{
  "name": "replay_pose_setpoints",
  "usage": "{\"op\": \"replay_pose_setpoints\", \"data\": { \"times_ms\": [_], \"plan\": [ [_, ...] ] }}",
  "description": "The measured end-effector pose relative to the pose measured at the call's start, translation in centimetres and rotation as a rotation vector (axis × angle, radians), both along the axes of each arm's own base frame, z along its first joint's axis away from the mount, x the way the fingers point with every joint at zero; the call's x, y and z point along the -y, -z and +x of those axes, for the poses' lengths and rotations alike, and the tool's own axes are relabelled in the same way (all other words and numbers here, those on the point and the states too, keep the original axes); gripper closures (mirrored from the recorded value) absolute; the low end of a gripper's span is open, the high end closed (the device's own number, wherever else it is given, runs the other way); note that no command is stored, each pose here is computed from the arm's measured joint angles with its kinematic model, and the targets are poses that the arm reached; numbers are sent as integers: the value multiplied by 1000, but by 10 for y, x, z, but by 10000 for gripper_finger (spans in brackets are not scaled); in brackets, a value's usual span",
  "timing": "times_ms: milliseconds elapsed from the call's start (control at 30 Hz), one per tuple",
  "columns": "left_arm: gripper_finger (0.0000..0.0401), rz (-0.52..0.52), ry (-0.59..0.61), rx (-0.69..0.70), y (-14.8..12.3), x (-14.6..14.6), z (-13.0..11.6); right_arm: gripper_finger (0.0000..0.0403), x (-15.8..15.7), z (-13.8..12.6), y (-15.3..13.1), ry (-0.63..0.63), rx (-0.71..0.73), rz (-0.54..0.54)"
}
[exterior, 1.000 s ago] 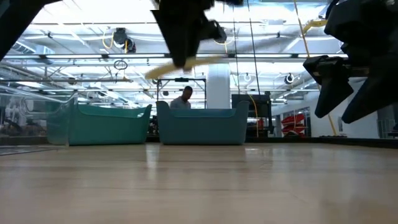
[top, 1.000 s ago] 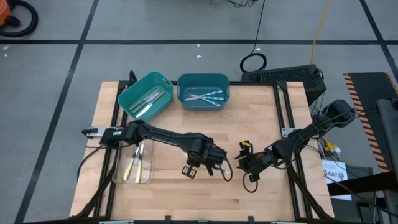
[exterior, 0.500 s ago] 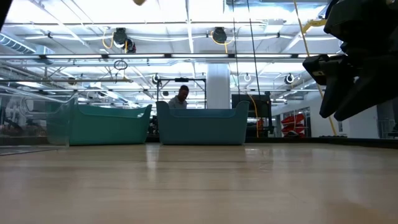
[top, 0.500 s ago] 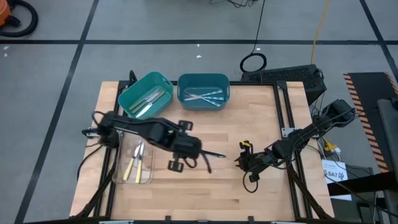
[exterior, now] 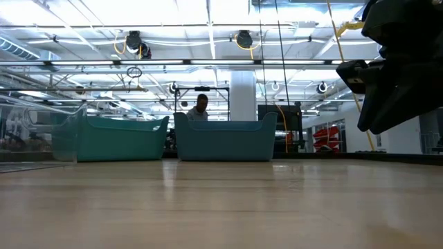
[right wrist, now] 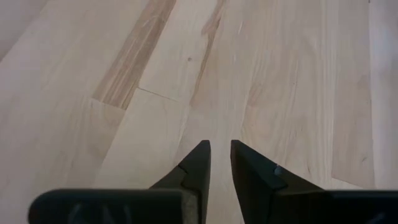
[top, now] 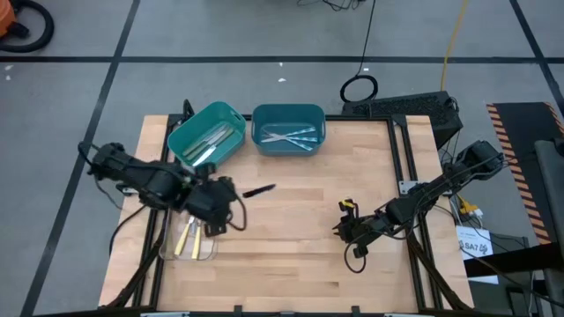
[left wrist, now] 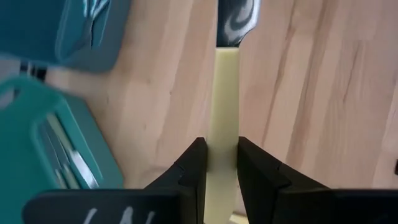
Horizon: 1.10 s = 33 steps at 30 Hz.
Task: Sort silverware by color (type)
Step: Put the yellow table knife into the transparent bin
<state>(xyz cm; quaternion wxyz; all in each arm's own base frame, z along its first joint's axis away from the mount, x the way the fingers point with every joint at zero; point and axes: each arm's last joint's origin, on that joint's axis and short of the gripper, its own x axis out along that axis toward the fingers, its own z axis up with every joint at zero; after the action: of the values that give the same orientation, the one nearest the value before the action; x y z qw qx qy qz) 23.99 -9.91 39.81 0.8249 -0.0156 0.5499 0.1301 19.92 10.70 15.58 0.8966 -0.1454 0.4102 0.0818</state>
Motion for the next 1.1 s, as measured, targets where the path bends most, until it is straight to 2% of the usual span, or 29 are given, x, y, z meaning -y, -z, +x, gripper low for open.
{"op": "replay_pose_setpoints", "data": {
  "times_ms": [133,367,667,933,1100],
  "plan": [
    [331,-27,-102,-13,16,8,-21,346,0,0,0,-19,7,-14],
    [331,-84,-377,-22,48,30,-42,346,-2,3,-3,-45,45,-17],
    [331,-26,-577,-36,100,61,-78,346,-2,4,-4,-51,56,-18],
    [331,-45,-817,32,129,79,-114,346,-2,4,-4,-49,56,-17],
    [331,-74,-822,17,153,81,-118,346,-2,4,-4,-48,56,-18]
  ]
}}
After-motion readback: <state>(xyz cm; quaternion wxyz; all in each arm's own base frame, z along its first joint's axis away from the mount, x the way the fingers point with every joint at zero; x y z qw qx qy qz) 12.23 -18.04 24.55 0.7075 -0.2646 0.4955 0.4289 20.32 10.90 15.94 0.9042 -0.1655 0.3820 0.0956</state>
